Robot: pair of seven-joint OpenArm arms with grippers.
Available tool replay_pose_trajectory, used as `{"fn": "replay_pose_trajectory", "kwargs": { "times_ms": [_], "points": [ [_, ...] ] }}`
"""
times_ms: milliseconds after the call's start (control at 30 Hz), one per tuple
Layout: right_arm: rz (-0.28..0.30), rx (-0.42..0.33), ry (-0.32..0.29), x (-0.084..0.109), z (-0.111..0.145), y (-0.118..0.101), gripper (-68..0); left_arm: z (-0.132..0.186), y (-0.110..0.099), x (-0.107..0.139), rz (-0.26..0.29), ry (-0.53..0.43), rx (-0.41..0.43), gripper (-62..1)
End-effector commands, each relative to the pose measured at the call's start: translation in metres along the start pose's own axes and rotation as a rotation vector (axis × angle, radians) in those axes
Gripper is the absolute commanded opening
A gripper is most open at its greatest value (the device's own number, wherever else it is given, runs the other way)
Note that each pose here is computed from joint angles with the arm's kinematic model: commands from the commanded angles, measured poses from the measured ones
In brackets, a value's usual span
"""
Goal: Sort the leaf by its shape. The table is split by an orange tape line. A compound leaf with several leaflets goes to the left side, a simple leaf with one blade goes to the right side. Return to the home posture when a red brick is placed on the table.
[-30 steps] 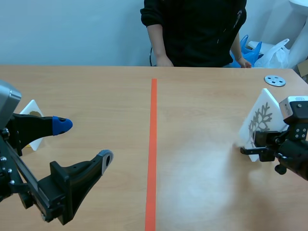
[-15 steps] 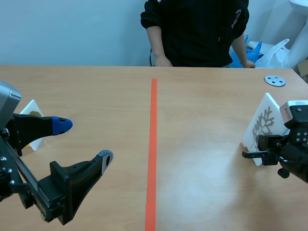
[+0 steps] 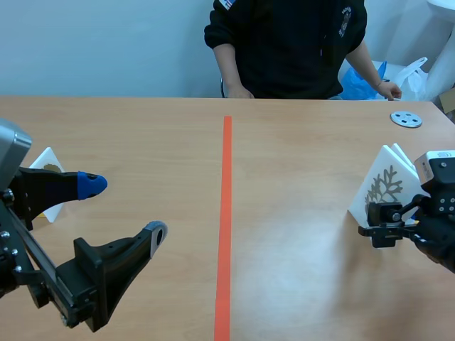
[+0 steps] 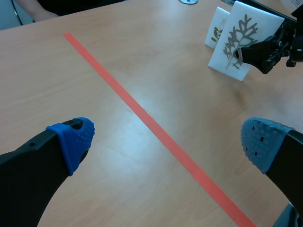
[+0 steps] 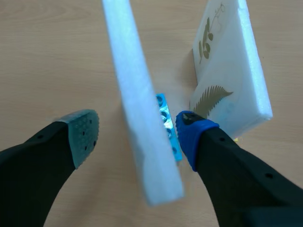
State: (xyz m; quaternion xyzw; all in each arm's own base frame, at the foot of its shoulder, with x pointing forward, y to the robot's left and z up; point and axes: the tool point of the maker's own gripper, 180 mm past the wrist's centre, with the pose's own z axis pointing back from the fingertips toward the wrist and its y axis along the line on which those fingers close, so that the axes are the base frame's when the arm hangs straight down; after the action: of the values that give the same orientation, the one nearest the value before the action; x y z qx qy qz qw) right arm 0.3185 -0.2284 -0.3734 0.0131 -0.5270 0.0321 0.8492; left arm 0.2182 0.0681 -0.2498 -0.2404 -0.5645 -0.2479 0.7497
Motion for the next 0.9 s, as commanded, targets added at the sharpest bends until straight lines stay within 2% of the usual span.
{"fn": "replay_pose_trajectory", "kwargs": {
  "times_ms": [0, 100, 467, 700, 800, 867],
  "points": [
    [0.015, -0.019, -0.07, 0.027, 0.001, -0.013, -25.0, 0.0, 0.002, 0.007, 0.001, -0.027, 0.007, 1.4],
    [0.021, -0.025, -0.102, 0.04, 0.003, -0.018, -19.8, 0.0, 0.002, 0.007, 0.001, -0.027, 0.007, 1.4],
    [0.07, 0.01, -0.211, 0.092, 0.012, -0.013, -20.3, 0.0, 0.002, 0.007, 0.001, -0.027, 0.007, 1.4],
    [0.063, 0.01, -0.285, 0.143, 0.031, -0.016, -20.2, 0.0, 0.002, 0.007, 0.001, -0.027, 0.007, 1.4],
    [0.073, 0.059, -0.327, 0.164, 0.046, -0.008, -20.2, 0.0, 0.002, 0.007, 0.001, -0.027, 0.007, 1.4],
    [0.084, 0.094, -0.344, 0.172, 0.056, -0.001, -18.5, 0.0, 0.002, 0.007, 0.001, -0.029, 0.007, 1.4]
  ]
}}
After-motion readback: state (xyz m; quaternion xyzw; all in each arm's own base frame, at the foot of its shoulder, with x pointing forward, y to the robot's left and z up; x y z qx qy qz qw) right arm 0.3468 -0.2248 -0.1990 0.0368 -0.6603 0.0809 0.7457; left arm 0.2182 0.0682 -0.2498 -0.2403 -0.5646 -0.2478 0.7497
